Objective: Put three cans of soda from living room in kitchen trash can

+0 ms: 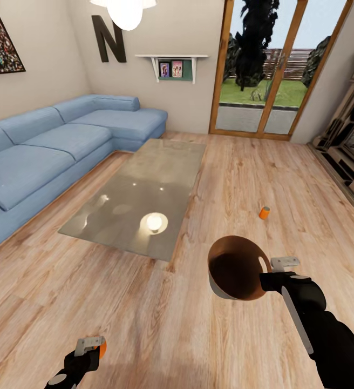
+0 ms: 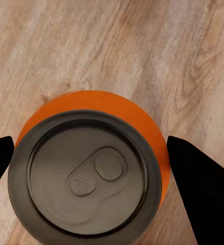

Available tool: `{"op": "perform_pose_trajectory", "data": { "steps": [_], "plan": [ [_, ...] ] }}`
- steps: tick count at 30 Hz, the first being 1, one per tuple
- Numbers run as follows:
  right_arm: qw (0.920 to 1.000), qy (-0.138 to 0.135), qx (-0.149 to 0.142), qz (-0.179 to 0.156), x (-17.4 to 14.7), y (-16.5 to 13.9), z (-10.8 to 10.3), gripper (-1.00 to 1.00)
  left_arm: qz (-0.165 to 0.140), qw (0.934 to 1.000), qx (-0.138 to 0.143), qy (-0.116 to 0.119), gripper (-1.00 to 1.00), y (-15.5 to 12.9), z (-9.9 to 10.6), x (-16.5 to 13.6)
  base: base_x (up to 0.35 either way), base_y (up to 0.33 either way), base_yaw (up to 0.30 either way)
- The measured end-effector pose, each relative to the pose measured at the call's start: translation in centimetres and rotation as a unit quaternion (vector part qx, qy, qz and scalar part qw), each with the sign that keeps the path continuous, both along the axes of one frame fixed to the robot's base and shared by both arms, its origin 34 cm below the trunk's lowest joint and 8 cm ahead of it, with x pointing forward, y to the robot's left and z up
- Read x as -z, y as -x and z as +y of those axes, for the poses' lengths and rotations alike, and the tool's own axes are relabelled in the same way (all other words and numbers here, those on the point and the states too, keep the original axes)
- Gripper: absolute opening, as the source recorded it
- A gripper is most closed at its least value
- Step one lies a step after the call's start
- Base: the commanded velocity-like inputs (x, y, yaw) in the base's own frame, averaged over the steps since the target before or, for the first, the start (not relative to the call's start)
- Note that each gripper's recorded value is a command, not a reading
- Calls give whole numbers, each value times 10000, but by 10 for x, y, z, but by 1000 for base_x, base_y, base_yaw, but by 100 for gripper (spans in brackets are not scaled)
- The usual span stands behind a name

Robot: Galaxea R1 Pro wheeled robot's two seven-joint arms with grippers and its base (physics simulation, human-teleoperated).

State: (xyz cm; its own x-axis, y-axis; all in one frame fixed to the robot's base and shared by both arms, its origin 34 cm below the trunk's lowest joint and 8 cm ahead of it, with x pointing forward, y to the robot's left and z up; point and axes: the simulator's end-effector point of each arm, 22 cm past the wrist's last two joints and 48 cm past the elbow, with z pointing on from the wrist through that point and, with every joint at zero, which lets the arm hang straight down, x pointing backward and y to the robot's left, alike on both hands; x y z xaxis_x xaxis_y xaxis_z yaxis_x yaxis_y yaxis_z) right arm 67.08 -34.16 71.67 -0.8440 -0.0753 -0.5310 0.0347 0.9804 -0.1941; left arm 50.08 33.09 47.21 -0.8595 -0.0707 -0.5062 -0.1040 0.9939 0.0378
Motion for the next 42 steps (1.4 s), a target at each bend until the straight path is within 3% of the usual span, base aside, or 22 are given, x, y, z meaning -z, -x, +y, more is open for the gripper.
{"op": "perform_pose_trajectory", "data": {
  "steps": [42],
  "plan": [
    [9995, -1, 0, -331, -97, -6, 0, -100, -354, 9994, -2, 9, -100, -24, 0, -87, 0, 0, 0]
  ]
}}
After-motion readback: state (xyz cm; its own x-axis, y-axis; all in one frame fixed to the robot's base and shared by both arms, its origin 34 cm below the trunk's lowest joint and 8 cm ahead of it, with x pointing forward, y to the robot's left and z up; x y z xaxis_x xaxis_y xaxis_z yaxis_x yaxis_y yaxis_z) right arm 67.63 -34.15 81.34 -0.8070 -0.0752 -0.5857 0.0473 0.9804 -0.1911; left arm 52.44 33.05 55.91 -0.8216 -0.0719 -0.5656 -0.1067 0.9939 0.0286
